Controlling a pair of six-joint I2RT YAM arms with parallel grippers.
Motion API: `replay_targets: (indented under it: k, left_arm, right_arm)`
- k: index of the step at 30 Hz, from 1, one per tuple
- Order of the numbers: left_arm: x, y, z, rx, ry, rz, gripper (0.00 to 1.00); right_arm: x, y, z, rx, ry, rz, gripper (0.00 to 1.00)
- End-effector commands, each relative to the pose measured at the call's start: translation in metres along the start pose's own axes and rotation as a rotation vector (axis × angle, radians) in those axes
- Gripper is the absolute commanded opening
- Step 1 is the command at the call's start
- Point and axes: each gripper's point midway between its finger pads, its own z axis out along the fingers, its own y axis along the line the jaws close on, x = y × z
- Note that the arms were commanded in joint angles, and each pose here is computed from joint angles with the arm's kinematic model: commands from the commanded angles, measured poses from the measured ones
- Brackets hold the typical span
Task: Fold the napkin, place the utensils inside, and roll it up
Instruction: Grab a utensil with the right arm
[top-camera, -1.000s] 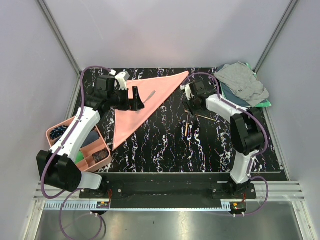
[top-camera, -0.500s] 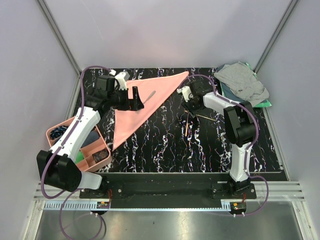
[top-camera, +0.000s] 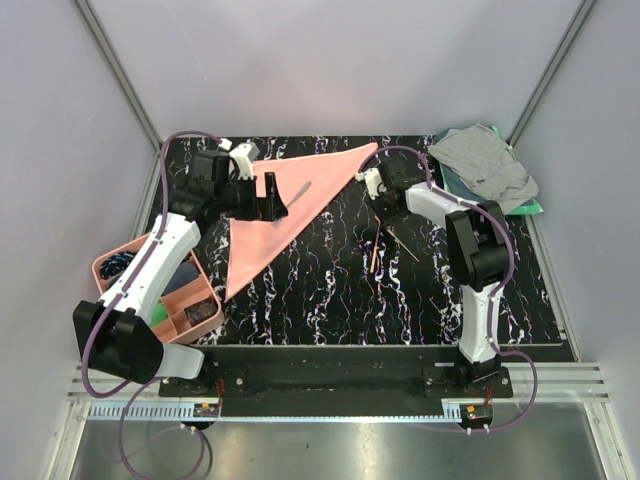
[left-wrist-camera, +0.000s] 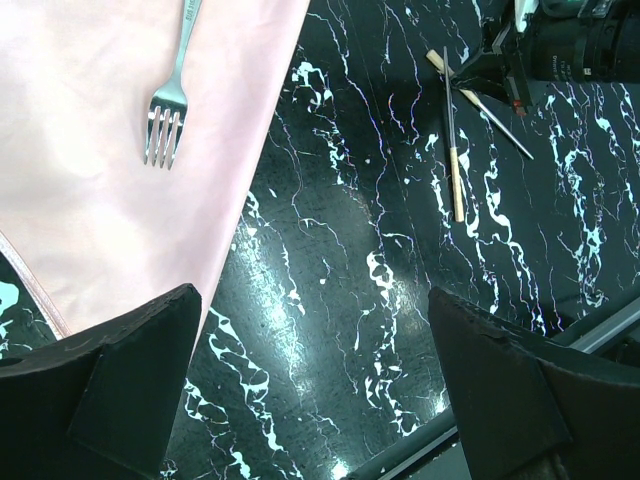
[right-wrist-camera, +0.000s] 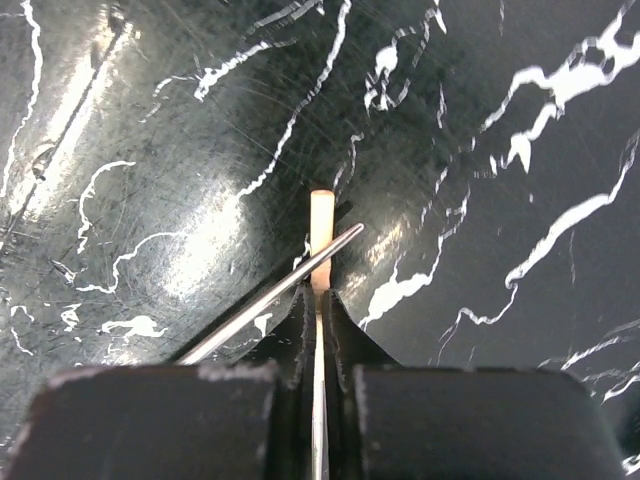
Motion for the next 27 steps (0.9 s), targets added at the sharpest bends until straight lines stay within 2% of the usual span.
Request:
replay_targets:
  k: [1, 3, 8, 16, 20, 24, 26, 27]
  left_arm:
    - [-0.021, -0.01, -0.007, 0.024, -0.057, 0.029, 0.99]
    - [-0.021, -0.011, -0.008, 0.027, -0.061, 0.027, 0.99]
    - [-0.021, -0.014, -0.009, 0.04, -0.062, 0.02, 0.99]
    - [-0.021, -0.018, -0.009, 0.065, -0.065, 0.017, 0.99]
    - [-0.022, -0.019, -0.012, 0.066, -0.074, 0.02, 0.99]
    - [-0.023, -0.02, -0.013, 0.068, -0.078, 0.022, 0.99]
    - [-0.023, -0.021, -0.013, 0.068, -0.079, 0.024, 0.99]
    - [-0.023, -0.02, -0.013, 0.066, -0.08, 0.024, 0.99]
  right_arm:
    - [0.029, 0.005, -0.013, 0.026, 0.089, 0.132, 0.0]
    - [0.037, 0.008, -0.024, 0.035, 0.12, 0.174, 0.0]
    - [0.063, -0.007, -0.061, 0.209, 0.237, 0.322, 0.0]
    - [0.042, -0.011, -0.115, 0.276, 0.194, 0.507, 0.0]
    - [0.039, -0.006, -0.116, 0.251, 0.188, 0.523, 0.0]
    - [0.051, 0.005, -0.094, 0.191, 0.219, 0.485, 0.0]
    - [0.043, 0.022, -0.085, 0.084, 0.199, 0.481, 0.13]
    - [0.04, 0.042, -0.081, -0.026, 0.196, 0.463, 0.26]
